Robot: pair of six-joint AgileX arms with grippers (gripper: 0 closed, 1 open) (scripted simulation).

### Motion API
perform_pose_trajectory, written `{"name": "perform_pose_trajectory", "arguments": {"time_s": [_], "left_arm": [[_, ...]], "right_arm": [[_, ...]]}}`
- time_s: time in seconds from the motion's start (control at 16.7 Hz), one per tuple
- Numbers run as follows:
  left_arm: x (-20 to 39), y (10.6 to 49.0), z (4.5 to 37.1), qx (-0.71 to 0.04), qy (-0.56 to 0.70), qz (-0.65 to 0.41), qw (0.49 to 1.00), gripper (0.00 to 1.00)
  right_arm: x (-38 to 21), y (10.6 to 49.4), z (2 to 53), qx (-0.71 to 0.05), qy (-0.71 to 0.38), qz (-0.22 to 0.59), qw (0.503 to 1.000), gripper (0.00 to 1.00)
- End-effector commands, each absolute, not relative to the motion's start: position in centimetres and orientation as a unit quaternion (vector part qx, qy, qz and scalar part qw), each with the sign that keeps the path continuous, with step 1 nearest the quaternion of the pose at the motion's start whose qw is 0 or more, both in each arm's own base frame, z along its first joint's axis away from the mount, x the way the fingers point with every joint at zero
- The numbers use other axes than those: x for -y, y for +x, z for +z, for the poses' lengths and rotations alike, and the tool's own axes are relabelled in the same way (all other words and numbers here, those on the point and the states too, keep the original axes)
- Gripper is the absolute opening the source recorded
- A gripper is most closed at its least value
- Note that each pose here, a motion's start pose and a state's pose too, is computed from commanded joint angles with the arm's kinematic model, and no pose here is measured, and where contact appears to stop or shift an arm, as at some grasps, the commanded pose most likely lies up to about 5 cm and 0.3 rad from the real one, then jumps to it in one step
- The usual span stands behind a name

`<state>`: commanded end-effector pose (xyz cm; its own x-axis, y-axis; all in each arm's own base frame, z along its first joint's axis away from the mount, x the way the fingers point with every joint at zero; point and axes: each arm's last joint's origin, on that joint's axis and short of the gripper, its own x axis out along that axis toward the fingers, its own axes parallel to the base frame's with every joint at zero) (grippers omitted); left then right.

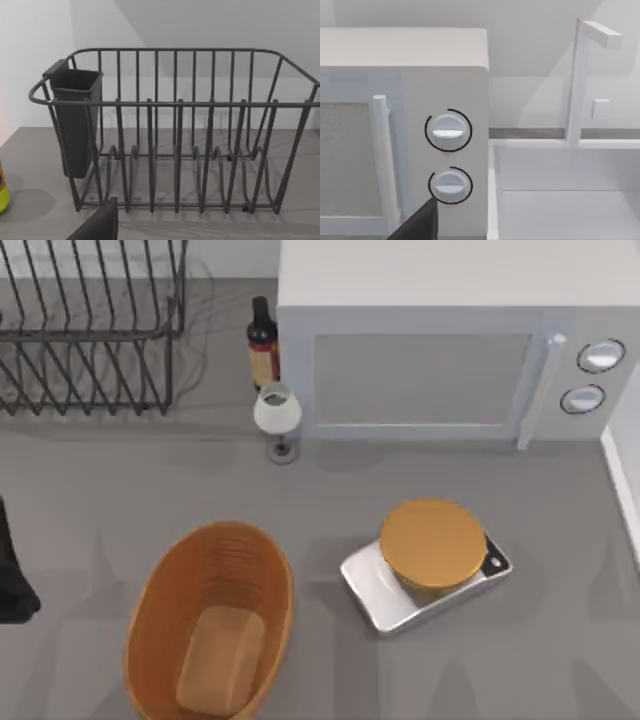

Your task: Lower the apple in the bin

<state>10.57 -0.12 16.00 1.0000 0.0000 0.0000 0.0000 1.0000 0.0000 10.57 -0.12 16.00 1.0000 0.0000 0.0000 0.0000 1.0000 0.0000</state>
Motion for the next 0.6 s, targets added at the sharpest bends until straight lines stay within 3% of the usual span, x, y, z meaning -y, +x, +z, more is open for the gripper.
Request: {"name": "perform_pose_trajectory", "arguments": {"time_s": [0.3, 0.6], "left_arm": [[0.0, 10.6, 17.1, -0.024, 0.029, 0.004, 0.999, 1.0], [-0.5, 12.4, 20.8, -0.156, 0.144, -0.001, 0.977, 1.0]], "right_arm": [[0.1, 10.6, 16.0, 0.0, 0.0, 0.0, 1.0, 1.0], [0.1, 10.6, 16.0, 0.0, 0.0, 0.0, 1.0, 1.0]]}}
